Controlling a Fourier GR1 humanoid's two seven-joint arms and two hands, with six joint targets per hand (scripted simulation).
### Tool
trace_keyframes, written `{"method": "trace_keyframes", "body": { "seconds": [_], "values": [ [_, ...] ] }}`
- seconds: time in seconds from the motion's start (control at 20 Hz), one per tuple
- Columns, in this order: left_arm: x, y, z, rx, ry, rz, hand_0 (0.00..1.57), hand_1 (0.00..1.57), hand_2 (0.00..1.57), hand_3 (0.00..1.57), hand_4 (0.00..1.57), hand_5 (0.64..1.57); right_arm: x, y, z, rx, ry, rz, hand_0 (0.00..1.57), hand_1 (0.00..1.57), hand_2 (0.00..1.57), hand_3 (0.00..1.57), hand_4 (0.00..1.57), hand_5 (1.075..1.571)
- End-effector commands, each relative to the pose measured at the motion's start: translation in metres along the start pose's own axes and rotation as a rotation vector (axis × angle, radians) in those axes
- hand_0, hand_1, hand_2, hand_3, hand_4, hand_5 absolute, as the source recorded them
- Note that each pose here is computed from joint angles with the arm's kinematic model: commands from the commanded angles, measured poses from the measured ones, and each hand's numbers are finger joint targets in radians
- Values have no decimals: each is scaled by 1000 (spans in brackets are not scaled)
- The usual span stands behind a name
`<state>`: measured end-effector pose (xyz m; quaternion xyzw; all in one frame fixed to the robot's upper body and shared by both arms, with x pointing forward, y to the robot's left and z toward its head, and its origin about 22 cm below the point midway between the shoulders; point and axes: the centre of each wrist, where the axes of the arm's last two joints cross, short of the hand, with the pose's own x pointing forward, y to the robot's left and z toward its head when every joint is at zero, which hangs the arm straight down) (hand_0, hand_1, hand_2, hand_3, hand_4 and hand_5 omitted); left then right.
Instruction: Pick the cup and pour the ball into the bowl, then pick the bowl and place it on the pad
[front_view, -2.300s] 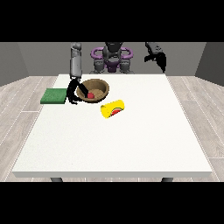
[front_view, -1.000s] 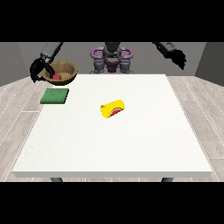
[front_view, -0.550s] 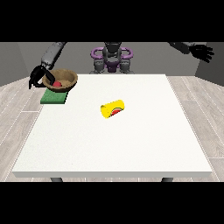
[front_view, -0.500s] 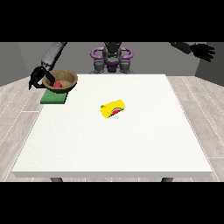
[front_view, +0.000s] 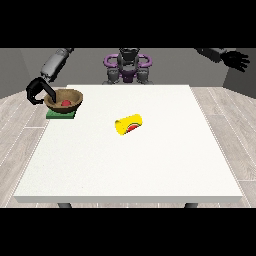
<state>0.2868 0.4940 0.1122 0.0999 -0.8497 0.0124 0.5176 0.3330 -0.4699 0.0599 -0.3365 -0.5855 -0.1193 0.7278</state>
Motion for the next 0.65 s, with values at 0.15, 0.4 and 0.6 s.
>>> {"method": "trace_keyframes", "body": {
  "seconds": [0.15,0.4,0.6],
  "values": [
    [5,-5,-5,-2,60,-38,0,0,0,0,1178,1550,7,7,-3,67,48,18,0,0,184,118,0,1392],
    [-22,-100,4,-134,158,56,0,0,0,0,902,1559,3,-17,-7,78,127,66,0,0,0,0,0,1354],
    [-46,-82,21,-90,329,28,0,0,0,0,902,1559,41,60,2,277,42,6,0,0,0,0,476,1434]
  ]
}}
